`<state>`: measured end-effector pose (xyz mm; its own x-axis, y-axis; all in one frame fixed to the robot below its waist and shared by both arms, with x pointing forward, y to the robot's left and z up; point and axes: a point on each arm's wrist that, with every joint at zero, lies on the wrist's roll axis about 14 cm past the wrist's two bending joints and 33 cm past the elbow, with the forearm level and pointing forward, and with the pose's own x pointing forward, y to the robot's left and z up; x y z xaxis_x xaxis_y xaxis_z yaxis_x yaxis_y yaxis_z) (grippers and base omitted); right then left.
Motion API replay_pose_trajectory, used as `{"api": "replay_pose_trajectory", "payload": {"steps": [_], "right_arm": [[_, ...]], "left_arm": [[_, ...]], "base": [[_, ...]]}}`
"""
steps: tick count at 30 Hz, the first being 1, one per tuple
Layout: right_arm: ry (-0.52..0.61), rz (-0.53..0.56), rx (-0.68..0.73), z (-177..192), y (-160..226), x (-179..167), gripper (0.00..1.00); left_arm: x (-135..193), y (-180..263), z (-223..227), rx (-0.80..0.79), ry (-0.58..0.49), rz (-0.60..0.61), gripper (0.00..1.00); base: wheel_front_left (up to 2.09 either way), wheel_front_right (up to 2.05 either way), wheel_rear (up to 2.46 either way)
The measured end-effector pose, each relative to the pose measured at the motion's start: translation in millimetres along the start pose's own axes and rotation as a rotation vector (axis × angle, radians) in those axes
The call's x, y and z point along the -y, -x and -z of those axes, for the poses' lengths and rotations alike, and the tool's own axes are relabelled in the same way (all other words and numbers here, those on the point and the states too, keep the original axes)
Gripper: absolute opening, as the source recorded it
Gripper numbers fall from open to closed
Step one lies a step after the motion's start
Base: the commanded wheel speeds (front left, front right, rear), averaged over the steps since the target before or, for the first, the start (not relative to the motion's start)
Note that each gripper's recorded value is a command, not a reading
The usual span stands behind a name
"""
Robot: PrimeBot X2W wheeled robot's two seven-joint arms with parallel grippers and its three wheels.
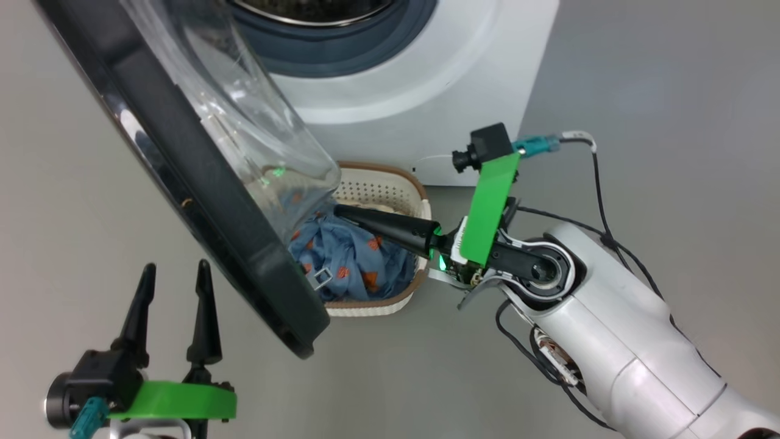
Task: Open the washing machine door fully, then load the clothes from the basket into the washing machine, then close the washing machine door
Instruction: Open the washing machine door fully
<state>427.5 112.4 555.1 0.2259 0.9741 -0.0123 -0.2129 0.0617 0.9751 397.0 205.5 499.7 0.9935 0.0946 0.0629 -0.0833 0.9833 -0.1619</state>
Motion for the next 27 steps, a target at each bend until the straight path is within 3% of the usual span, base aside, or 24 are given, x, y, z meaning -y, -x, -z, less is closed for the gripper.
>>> {"api": "replay_pose_trajectory", "payload": {"steps": [22,25,26,27], "right_arm": [[-0.136,-0.011,0.308,17,82,-2,0.02],[-0.145,-0.009,0.378,13,96,0,0.32],[-0.144,-0.005,0.406,10,102,1,0.47],[-0.143,-0.005,0.437,6,107,0,0.95]], "left_arm": [[3,29,-7,0.011,-0.002,0.012,1.00],[4,30,-7,0.012,-0.001,0.017,1.00],[4,30,-7,0.011,-0.001,0.019,1.00],[5,30,-7,0.012,0.000,0.022,1.00]], "base": [[0.00,0.00,0.00],[0.00,0.00,0.00],[0.00,0.00,0.00],[0.00,0.00,0.00]]}}
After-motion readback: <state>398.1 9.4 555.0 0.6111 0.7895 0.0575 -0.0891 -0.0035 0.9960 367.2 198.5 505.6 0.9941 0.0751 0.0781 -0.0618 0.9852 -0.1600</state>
